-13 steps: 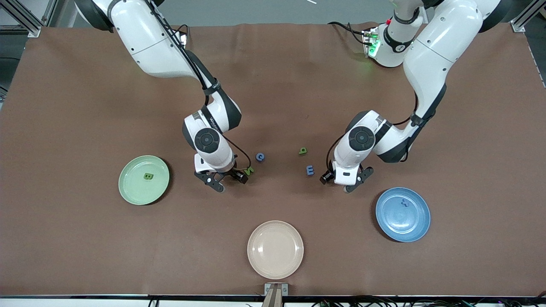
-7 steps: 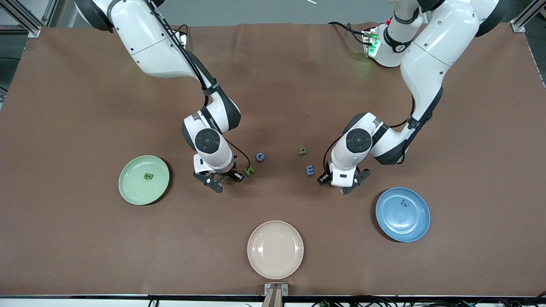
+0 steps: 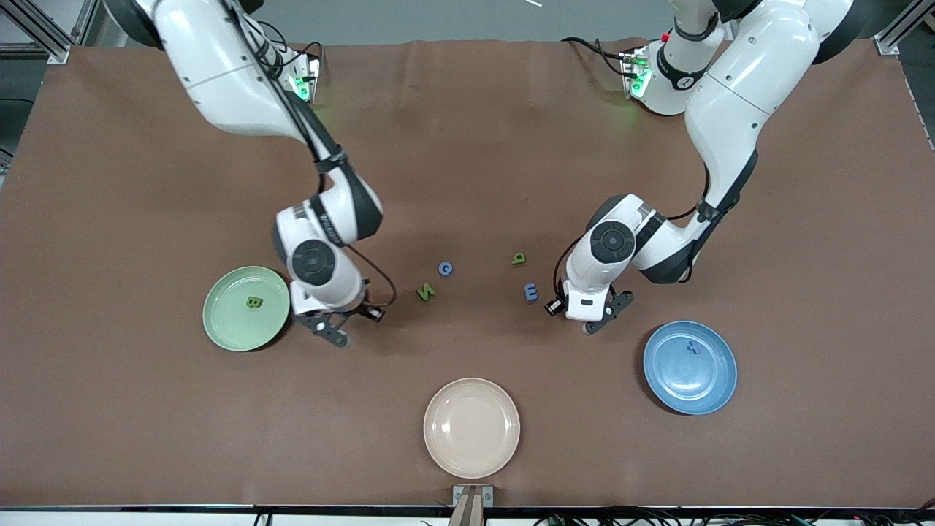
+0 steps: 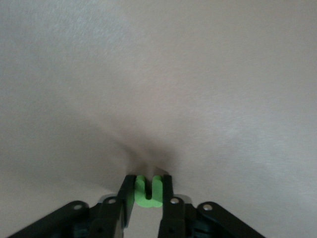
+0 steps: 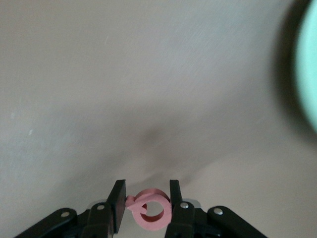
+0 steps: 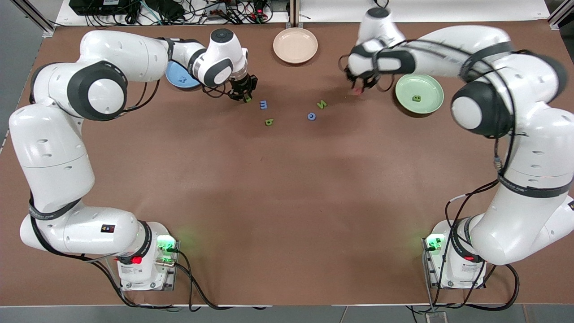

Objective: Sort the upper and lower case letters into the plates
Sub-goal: 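Drop the D on the green plate while the left gripper drops u on blue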

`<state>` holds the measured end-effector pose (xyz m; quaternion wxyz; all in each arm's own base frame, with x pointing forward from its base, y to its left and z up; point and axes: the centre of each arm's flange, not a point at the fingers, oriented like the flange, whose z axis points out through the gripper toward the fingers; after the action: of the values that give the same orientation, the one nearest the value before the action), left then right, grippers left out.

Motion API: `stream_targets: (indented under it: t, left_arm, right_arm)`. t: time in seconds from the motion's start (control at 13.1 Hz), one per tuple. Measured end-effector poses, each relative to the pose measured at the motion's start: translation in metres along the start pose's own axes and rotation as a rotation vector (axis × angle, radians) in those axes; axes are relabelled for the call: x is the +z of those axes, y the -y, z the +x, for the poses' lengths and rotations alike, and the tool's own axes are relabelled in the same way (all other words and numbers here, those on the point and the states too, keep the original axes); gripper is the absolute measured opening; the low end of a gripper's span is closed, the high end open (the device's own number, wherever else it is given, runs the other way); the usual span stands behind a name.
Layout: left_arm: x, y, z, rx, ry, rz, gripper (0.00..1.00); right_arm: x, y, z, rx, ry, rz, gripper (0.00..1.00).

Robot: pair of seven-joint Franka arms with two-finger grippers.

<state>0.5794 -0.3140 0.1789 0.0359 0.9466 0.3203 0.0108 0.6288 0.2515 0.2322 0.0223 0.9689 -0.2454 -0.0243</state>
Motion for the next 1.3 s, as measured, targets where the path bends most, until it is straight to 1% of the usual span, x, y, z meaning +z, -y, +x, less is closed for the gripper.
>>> stream_targets:
  t: [0.15, 0.23, 0.38, 0.53, 0.76, 0.92, 1.07, 1.15, 1.22, 1.3]
  left_arm:
    - [0.0, 0.002, 0.008, 0.024, -0.026, 0.005, 0.26]
    - [-0.001, 0.004, 0.017, 0.041, -0.04, 0.022, 0.26]
    - [-0.016, 0.006, 0.048, 0.096, -0.06, 0.09, 0.26]
    - [-0.044, 0.009, 0.09, 0.145, -0.08, 0.122, 0.26]
    - [-0.067, 0.038, 0.155, 0.236, -0.096, 0.121, 0.26]
    - [-0.07, 0.068, 0.193, 0.306, -0.089, 0.131, 0.26]
    - [-0.068, 0.091, 0.216, 0.339, -0.079, 0.14, 0.26]
    - [-0.064, 0.096, 0.219, 0.341, -0.072, 0.143, 0.26]
    - [-0.06, 0.096, 0.218, 0.342, -0.065, 0.145, 0.31]
    - [-0.057, 0.095, 0.215, 0.344, -0.059, 0.146, 0.41]
  right_arm:
    - [-0.032, -0.05, 0.045, -0.09, 0.016, -0.007, 0.4]
    - [-0.039, -0.078, 0.068, -0.136, 0.021, -0.004, 0.4]
    - [-0.033, -0.135, 0.106, -0.21, 0.033, -0.001, 0.4]
    - [-0.013, -0.181, 0.126, -0.272, 0.037, 0.007, 0.4]
    - [0.023, -0.216, 0.127, -0.332, 0.01, 0.023, 0.4]
    - [0.037, -0.227, 0.123, -0.35, 0.004, 0.026, 0.4]
    - [0.044, -0.232, 0.119, -0.354, 0.008, 0.025, 0.4]
    - [0.046, -0.234, 0.118, -0.355, 0.009, 0.025, 0.4]
    - [0.046, -0.235, 0.119, -0.36, 0.009, 0.025, 0.41]
    - [0.046, -0.237, 0.12, -0.369, 0.008, 0.026, 0.47]
